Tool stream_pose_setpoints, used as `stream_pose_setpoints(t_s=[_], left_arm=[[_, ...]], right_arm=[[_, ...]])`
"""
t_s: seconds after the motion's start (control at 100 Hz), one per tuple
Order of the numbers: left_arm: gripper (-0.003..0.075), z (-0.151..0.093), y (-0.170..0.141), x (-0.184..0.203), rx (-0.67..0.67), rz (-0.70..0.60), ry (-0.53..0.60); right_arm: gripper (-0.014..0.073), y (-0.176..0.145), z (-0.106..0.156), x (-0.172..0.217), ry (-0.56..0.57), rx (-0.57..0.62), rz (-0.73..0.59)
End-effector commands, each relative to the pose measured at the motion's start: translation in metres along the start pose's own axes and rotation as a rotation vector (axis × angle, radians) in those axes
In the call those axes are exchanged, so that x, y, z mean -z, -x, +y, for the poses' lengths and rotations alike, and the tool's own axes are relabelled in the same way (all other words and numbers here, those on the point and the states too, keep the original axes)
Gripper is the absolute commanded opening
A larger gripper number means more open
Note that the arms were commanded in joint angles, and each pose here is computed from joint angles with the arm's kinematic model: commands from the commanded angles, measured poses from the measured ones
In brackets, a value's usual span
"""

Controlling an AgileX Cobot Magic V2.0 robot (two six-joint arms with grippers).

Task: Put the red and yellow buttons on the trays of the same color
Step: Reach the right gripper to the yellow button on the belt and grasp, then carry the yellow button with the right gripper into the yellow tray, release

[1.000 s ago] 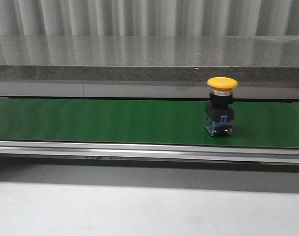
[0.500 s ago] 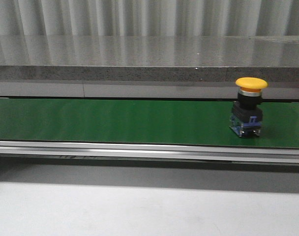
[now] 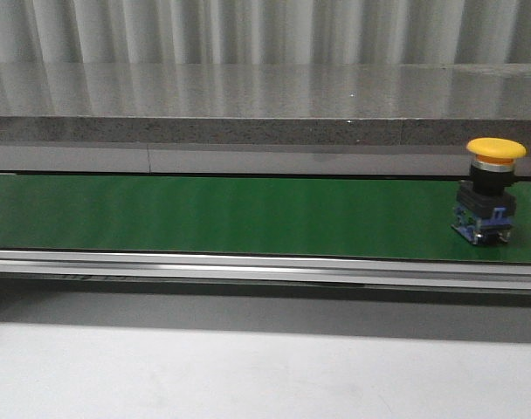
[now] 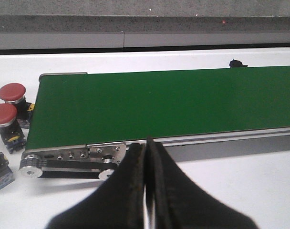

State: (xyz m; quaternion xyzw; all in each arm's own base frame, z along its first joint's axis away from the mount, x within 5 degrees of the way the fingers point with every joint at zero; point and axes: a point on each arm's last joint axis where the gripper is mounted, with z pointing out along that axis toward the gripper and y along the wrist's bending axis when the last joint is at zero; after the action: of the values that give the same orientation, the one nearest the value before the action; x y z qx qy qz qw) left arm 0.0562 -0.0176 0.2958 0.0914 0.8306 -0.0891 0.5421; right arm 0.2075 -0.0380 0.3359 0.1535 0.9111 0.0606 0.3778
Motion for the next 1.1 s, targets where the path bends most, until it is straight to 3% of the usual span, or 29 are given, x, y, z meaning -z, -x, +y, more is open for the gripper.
stream_pose_setpoints(t_s=[0.0,0.22,0.43,0.68,0.85,0.92,1.09], left_arm=[[-0.0020,-0.001,0.013,0.003,0.006,-0.083,-0.013],[-0.0020,-0.001,0.013,0.003,0.006,-0.083,-0.013],[-0.0020,-0.001,0.013,0.003,0.006,-0.083,-0.013],[-0.0020,-0.001,0.013,0.003,0.006,-0.083,-0.013],[-0.0020,-0.001,0.013,0.003,0.006,-0.083,-0.013],[-0.0020,-0.001,0.013,0.003,0.006,-0.083,-0.013],[-0.0020,-0.001,0.013,0.003,0.006,-0.083,-0.013]], right_arm=[[0.0625,0.005,0.017,0.011,0.059,0.058,-0.062],[0.0641,-0.010,0.046,0.011,0.163,0.170,0.037],[0.0637,-0.016,0.058,-0.002,0.195,0.277,0.104],[0.0637,-0.011,0.053,-0.057,0.104,0.391,0.226],[0.0629,-0.007,0.046,-0.088,0.074,0.366,0.239],[0.0565,-0.007,0.046,-0.095,0.070,0.363,0.247],[0.0281,-0.007,0.046,-0.097,0.069,0.363,0.239]])
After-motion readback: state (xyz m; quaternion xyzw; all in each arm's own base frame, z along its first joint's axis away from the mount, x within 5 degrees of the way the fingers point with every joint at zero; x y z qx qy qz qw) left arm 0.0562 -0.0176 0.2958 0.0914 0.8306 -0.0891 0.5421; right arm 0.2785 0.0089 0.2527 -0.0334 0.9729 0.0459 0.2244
